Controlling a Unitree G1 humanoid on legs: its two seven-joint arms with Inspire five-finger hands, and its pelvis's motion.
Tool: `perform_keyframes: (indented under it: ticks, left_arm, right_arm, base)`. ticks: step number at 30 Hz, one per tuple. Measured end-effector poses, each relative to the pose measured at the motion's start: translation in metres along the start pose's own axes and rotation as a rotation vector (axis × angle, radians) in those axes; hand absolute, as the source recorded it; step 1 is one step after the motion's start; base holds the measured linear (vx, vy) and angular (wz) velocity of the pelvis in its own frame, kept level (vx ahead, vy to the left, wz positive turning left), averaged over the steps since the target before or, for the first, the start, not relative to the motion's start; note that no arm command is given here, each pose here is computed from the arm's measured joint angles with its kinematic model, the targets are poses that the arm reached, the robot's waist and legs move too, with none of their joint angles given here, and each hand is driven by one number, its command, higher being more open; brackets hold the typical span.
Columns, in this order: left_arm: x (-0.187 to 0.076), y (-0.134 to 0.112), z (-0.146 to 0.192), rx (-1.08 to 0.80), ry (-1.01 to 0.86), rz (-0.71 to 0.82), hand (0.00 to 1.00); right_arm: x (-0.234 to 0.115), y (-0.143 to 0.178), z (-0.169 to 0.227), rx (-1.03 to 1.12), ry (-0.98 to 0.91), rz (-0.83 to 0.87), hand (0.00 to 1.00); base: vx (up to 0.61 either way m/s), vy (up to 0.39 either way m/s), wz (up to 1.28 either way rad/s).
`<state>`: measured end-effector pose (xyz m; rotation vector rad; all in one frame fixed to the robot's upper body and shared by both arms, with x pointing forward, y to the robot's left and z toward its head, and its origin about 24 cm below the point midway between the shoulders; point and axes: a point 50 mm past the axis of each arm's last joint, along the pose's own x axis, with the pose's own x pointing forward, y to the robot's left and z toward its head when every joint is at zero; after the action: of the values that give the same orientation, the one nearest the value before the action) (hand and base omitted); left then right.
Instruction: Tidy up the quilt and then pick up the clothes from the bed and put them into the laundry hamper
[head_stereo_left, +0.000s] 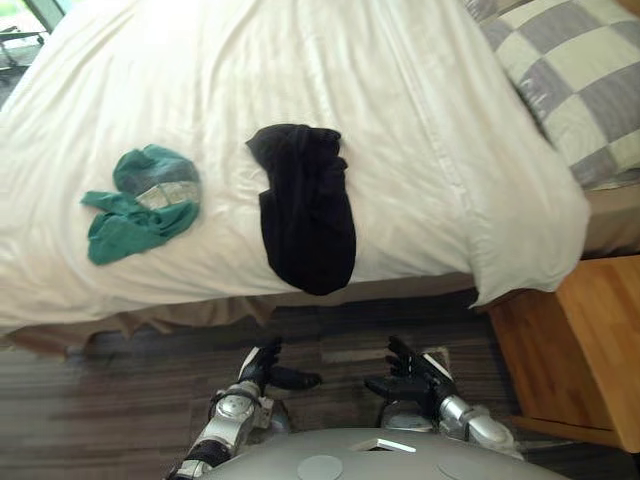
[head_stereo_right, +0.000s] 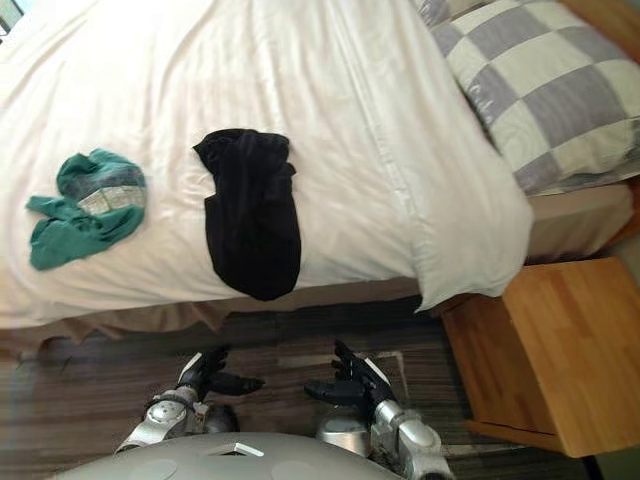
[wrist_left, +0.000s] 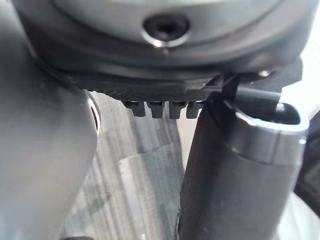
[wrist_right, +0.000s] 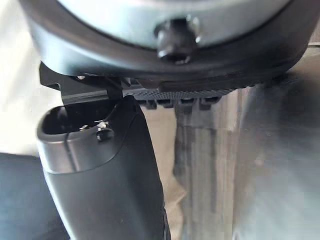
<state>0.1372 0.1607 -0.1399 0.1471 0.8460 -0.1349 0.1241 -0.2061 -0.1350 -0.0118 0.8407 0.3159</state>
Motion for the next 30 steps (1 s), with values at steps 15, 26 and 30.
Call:
perform_keyframes:
  ticks: [15,26,30]
  left_arm:
    - [-0.006,0.027,-0.024,-0.171,0.115,0.096,1.0]
    - [-0.007,0.033,-0.035,-0.286,0.242,0.179,1.0]
    - [-0.012,0.037,-0.044,-0.346,0.243,0.193,1.0]
  right_arm:
    - [-0.009,-0.016,-0.025,0.315,0.034,-0.273,1.0]
    - [-0.005,0.015,-0.031,0.291,0.015,-0.143,1.0]
    - [0.006,0.018,-0.019,0.354,0.01,-0.163,1.0]
  base:
    - [-0.01,0.203,-0.13]
    - [0.06,0.03,0.1]
    - [-0.04,-0.001,-0.12]
